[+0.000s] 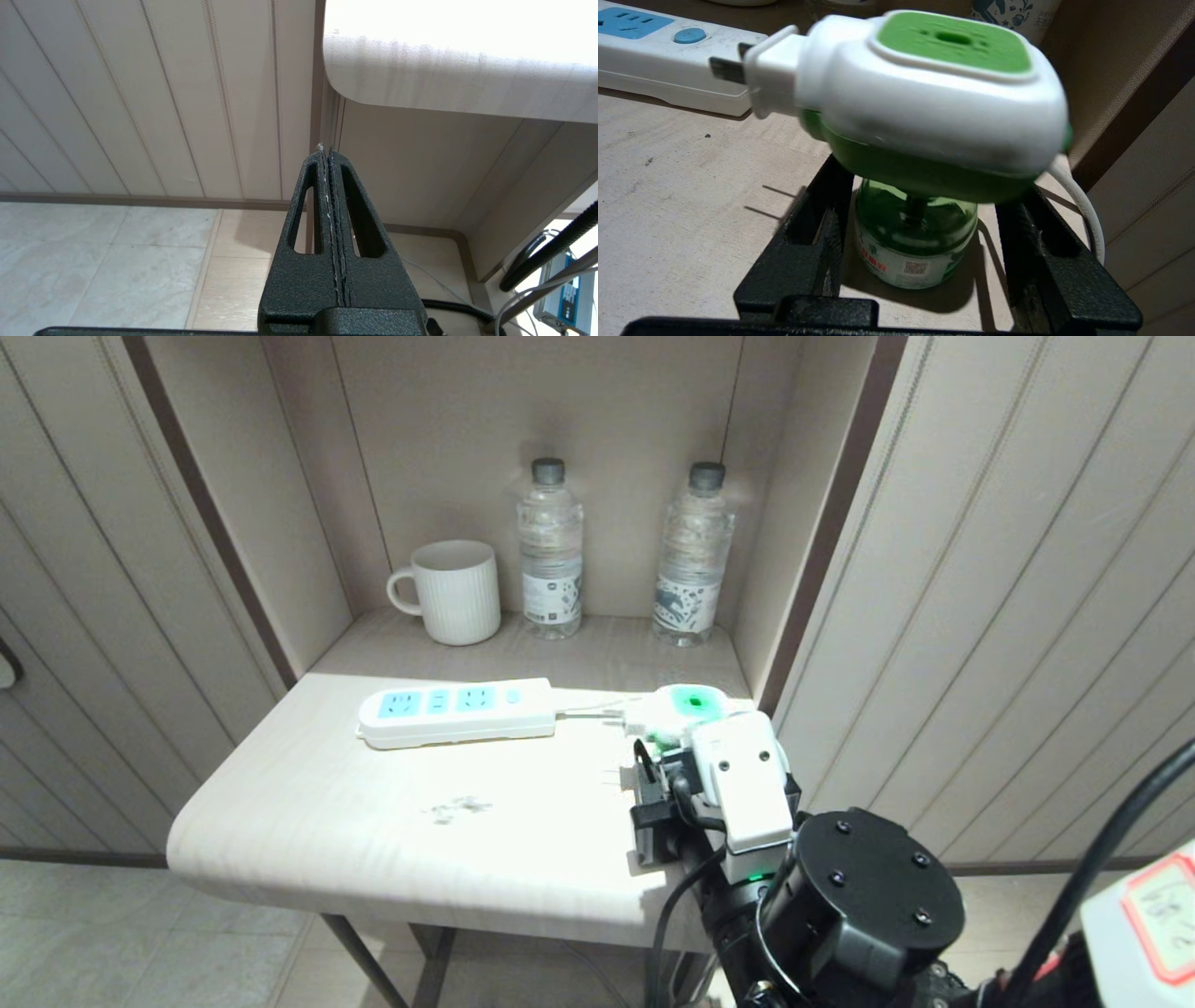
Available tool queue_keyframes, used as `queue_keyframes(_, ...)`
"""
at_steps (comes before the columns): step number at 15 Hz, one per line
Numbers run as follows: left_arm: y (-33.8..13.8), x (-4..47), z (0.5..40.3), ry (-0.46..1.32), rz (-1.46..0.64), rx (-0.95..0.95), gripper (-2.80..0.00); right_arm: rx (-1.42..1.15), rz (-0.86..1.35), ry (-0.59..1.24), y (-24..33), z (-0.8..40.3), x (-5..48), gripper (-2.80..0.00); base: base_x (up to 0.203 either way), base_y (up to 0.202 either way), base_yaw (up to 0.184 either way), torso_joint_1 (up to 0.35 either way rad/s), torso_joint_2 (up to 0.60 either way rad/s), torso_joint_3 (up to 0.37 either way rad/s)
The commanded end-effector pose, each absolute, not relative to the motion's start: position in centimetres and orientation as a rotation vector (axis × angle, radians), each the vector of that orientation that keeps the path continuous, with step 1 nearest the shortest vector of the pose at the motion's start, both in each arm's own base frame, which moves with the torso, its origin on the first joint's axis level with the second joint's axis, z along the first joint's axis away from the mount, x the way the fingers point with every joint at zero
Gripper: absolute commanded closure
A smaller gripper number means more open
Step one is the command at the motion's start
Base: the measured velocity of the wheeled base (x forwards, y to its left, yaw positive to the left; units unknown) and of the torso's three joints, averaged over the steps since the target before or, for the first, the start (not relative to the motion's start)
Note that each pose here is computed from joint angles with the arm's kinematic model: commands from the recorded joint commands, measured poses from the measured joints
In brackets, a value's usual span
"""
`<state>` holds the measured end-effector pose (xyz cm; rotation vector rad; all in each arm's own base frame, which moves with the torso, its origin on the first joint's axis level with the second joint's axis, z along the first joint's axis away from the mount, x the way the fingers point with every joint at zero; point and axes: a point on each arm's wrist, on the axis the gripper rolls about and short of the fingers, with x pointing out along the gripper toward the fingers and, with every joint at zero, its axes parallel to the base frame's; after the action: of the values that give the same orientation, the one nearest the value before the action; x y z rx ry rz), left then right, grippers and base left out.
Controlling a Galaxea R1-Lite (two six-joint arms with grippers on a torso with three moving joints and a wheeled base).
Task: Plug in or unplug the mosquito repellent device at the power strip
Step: Pick up the mosquito repellent liquid
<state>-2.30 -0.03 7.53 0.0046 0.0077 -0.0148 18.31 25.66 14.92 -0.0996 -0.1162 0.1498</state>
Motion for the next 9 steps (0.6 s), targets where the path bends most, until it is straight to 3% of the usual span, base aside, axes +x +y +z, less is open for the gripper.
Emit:
queue_keyframes(1,-0.03,-2.29,7.53,0.009,-0.015,0.005,0.00,-0.095,0.146,-0.121,25.74,14.98,18.35,-2.80,0.000,0.000,0.000,0.000,0.00,0.000)
queue_keyframes(9,-0.03,-2.29,7.53,0.009,-0.015,0.005,0.00,-0.091,0.147,-0.124,25.54,15.18,18.17,-2.80,0.000,0.000,0.000,0.000,0.00,0.000)
